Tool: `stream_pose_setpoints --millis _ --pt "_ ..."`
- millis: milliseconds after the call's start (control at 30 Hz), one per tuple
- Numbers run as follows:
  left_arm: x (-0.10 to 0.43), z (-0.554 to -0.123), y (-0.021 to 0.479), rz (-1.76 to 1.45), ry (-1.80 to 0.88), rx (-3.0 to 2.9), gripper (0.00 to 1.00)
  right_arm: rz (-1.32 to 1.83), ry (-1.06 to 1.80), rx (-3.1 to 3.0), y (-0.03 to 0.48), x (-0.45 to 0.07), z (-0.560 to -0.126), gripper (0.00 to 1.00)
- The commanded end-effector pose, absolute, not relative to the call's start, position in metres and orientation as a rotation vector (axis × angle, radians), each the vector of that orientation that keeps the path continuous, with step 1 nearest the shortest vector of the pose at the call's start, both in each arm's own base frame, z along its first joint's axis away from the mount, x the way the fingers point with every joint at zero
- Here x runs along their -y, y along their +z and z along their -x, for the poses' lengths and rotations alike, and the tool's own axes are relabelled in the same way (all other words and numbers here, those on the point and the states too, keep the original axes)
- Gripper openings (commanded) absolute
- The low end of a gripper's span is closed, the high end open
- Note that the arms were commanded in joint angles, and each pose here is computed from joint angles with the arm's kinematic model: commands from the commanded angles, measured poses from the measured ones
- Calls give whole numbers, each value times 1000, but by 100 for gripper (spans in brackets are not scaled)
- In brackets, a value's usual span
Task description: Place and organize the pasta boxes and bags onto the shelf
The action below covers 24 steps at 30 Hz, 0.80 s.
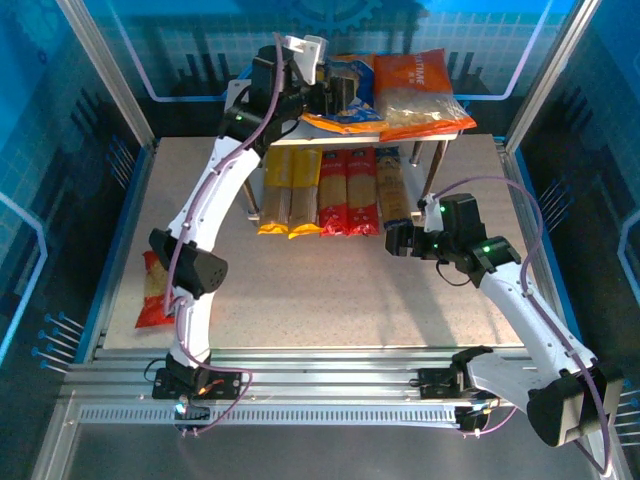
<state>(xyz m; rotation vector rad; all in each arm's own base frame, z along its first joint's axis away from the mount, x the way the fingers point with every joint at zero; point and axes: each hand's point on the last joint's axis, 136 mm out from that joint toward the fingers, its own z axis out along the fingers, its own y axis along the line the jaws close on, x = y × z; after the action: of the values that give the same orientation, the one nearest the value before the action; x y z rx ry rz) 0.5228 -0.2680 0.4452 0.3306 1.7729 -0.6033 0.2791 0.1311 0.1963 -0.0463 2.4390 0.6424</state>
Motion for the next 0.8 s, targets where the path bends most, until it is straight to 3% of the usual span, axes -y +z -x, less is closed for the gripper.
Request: stream_pose_setpoints --millis 0,267,500,767 --pt "240 -492 507 -298 -502 -1626 79 41 660 -2422 198 -130 -280 84" --pt "221 -474 495 -287 -422 -1687 82 36 687 -2413 200 -132 -279 83" --pt "224 -490 446 -324 -338 -1865 64 23 677 -2403 204 -128 -272 83" --pt "234 -493 394 -405 -226 -2004 62 19 675 -2398 207 -127 -269 83"
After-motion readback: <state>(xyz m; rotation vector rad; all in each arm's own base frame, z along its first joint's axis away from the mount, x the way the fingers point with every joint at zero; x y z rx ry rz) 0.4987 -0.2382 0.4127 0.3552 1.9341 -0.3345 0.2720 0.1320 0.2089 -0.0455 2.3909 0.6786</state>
